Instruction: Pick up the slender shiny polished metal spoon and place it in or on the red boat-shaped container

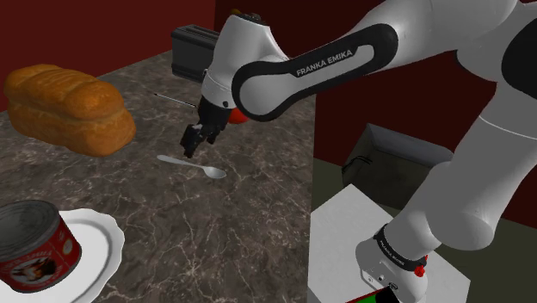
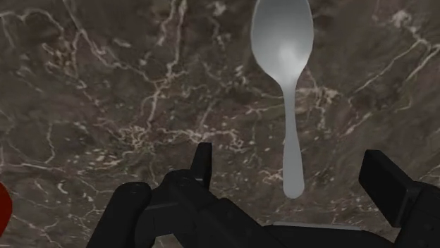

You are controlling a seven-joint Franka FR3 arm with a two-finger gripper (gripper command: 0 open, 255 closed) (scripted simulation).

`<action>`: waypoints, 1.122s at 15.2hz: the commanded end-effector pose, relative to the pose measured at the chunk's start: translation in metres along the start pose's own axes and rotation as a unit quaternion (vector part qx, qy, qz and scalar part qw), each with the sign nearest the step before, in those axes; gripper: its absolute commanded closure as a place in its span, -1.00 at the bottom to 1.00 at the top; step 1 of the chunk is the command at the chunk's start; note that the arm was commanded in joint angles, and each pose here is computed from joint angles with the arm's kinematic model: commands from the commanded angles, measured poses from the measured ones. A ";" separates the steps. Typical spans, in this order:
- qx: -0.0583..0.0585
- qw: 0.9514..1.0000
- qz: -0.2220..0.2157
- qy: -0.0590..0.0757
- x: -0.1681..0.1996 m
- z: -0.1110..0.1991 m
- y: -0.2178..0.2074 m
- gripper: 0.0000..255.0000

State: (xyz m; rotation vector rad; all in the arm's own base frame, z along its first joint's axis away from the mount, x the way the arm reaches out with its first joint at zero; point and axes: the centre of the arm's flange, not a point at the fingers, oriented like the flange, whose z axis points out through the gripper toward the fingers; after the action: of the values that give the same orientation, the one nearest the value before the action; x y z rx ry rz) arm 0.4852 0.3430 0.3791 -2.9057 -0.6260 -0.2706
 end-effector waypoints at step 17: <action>0.006 1.000 -0.010 0.006 0.011 0.052 -0.017 1.00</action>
State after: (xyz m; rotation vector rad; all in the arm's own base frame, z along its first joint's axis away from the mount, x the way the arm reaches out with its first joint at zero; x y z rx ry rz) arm 0.4951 0.3722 0.3331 -2.8859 -0.6543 -0.2858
